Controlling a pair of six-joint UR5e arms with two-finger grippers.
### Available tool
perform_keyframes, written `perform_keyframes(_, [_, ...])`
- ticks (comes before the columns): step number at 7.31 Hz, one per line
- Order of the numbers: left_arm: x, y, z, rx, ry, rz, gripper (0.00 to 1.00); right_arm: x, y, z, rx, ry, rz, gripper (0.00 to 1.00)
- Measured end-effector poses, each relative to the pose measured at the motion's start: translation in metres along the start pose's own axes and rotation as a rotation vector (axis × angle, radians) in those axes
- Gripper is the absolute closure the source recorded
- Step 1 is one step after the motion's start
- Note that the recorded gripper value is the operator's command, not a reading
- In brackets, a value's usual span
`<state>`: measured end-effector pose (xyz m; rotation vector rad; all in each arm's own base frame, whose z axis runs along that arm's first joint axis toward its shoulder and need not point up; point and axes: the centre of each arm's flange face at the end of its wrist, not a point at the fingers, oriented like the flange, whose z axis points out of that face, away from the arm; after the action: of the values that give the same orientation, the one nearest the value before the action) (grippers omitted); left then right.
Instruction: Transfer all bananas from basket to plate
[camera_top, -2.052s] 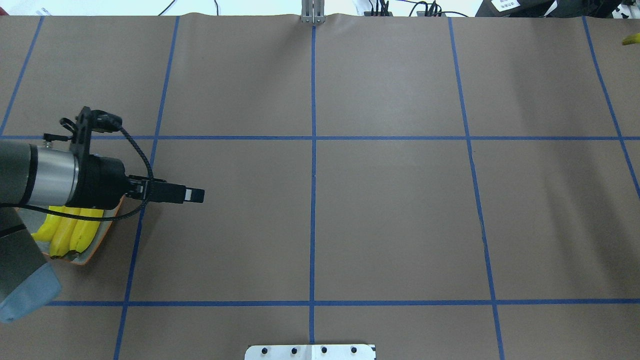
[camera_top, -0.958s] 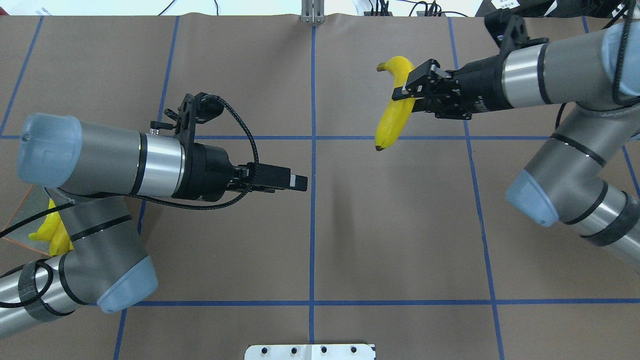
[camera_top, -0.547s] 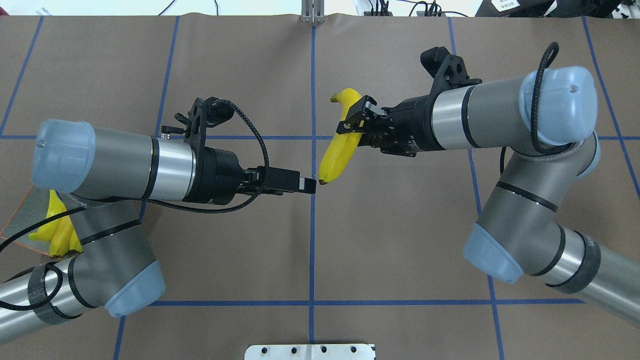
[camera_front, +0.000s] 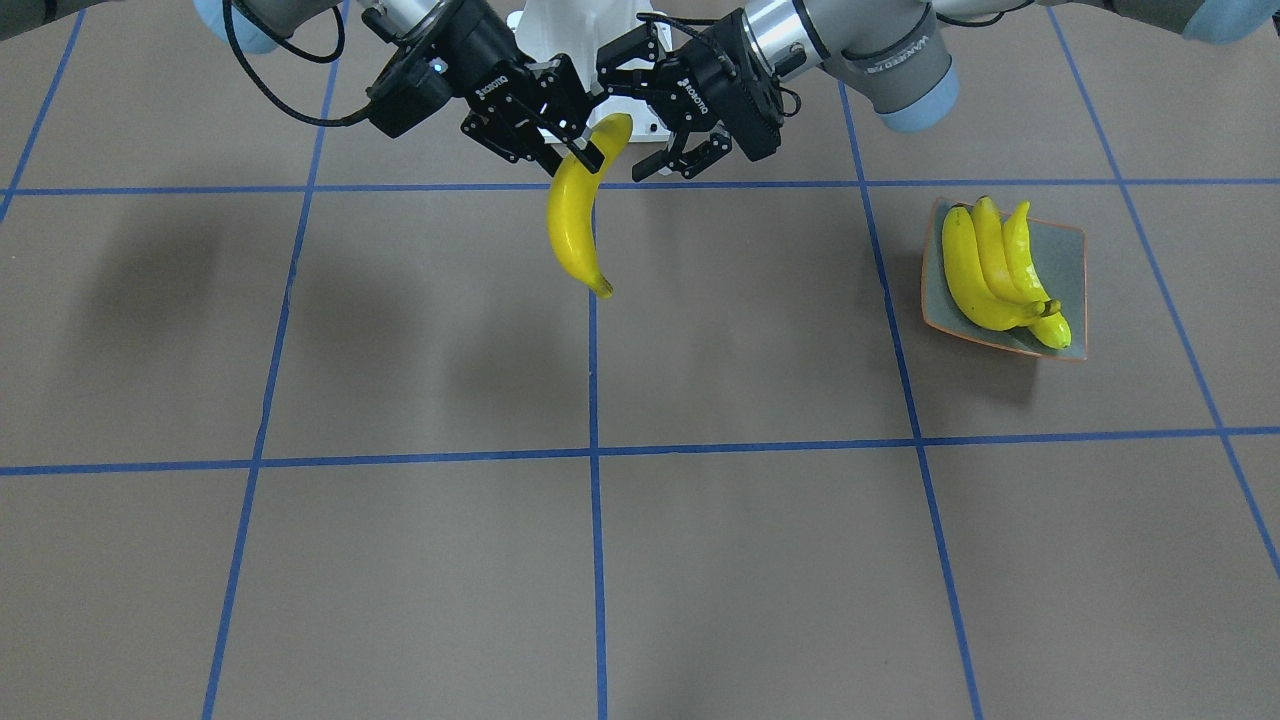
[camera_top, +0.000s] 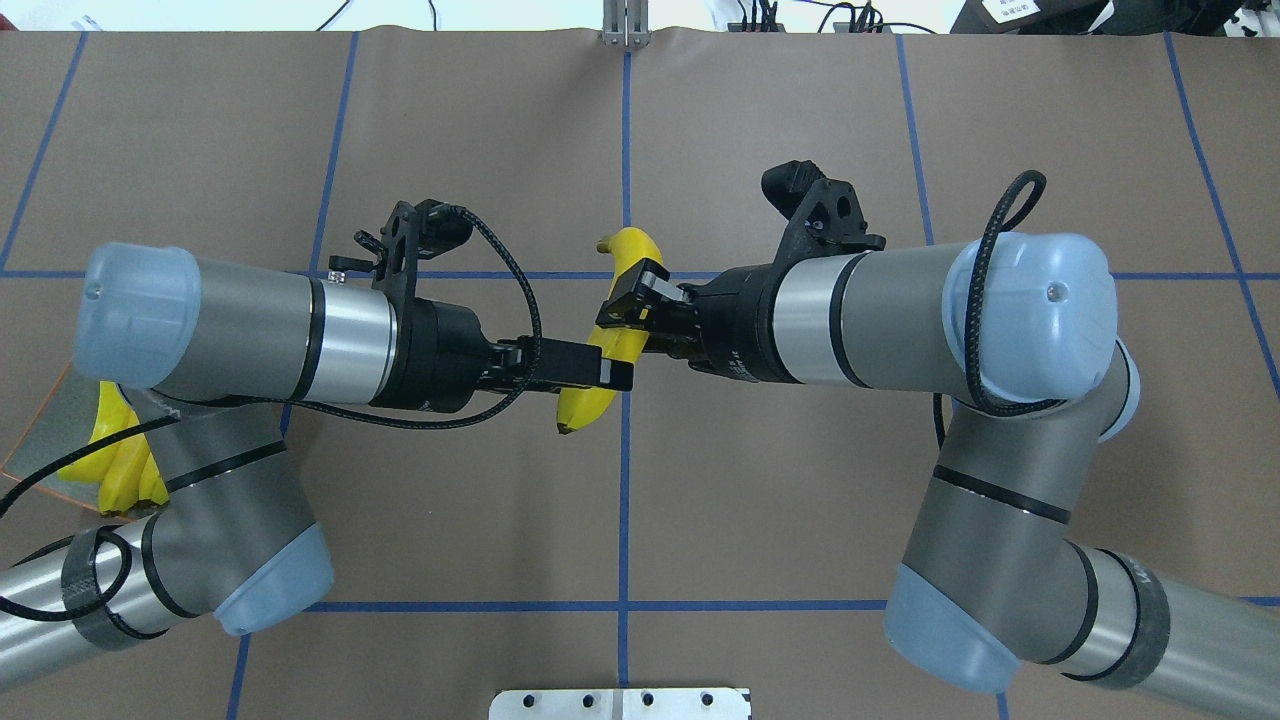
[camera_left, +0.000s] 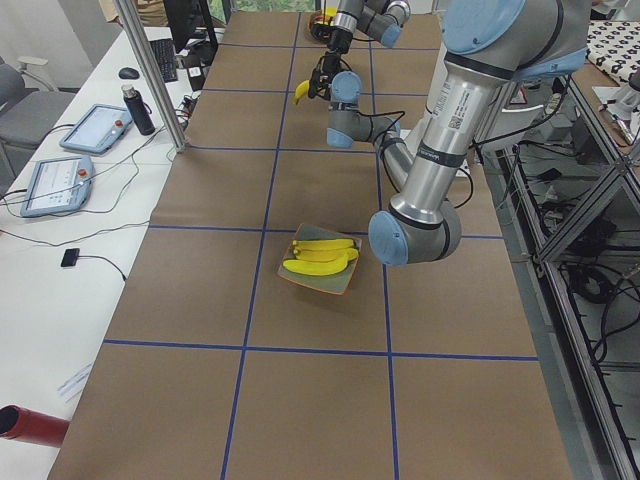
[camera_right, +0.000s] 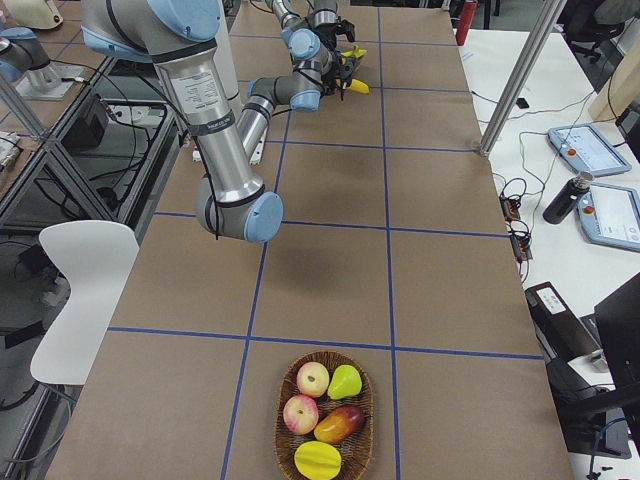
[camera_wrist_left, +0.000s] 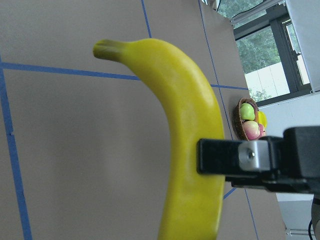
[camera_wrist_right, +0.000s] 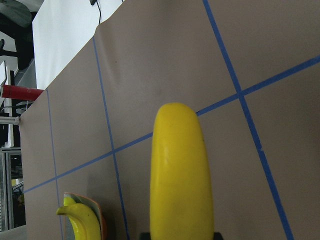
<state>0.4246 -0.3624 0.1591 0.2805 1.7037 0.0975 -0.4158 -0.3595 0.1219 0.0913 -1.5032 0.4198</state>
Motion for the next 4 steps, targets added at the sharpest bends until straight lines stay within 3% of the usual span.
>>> perform_keyframes(1, [0.0011, 0.0049, 0.0031, -0.01, 0.005, 0.0, 0.12, -0.0014, 0.0024, 0.0006, 0.001, -0.003, -0.001, 1.0])
perform_keyframes(3, [0.0049, 0.0117, 0.006, -0.022, 0.015, 0.001, 1.0, -0.0019, 0.0032, 0.0008, 0.003, -0.004, -0.001, 1.0])
perform_keyframes(4, [0.0066, 0.013, 0.0056, -0.024, 0.019, 0.001, 1.0, -0.0021, 0.0035, 0.001, 0.003, -0.005, -0.002, 0.98])
